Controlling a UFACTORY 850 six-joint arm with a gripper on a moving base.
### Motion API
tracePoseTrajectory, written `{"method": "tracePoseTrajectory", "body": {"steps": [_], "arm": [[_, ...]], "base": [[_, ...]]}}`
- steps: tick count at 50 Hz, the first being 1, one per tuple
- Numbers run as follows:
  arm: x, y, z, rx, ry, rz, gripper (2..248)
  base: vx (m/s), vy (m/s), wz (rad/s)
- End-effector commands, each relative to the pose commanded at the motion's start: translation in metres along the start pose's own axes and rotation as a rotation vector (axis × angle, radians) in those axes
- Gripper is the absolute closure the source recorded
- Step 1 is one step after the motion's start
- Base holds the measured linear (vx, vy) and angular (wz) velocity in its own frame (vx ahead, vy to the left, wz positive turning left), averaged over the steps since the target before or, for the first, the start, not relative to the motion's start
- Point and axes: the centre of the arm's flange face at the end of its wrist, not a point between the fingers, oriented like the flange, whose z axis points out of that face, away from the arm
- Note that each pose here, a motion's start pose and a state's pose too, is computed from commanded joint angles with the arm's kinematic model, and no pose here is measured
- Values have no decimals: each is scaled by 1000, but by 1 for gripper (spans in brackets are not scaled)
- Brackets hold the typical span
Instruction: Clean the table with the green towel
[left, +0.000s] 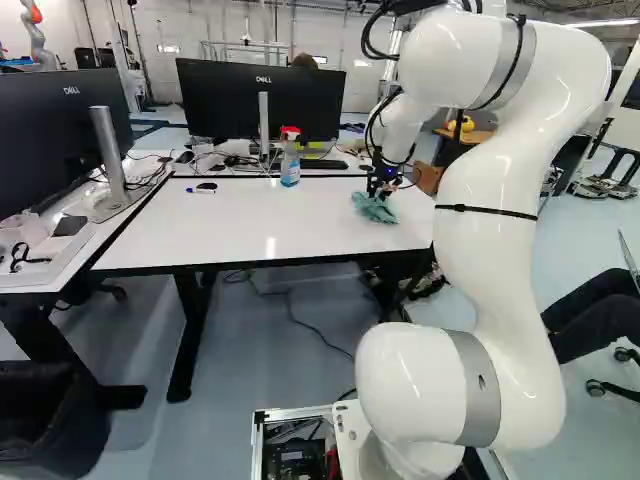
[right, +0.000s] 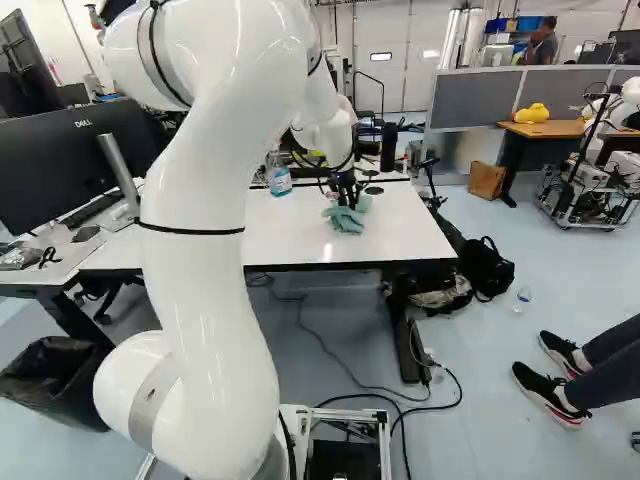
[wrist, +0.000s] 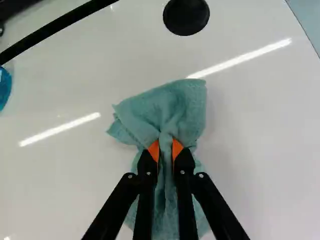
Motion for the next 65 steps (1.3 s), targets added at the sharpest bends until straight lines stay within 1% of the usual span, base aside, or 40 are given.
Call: {"method": "tracePoseTrajectory", "body": {"steps": [10, 25, 56, 62, 65], "arm": [[-15, -6, -7, 3, -13, -9, 200], [-40, -5, -20, 2, -33, -11, 200], [-89, 13, -46, -11, -64, 13, 200], [-98, 18, -50, -14, -68, 21, 200], [-98, 18, -50, -14, -68, 21, 200]], "base": [[0, 0, 0], [0, 0, 0], [0, 0, 0], [0, 0, 0], [0, 0, 0]]}}
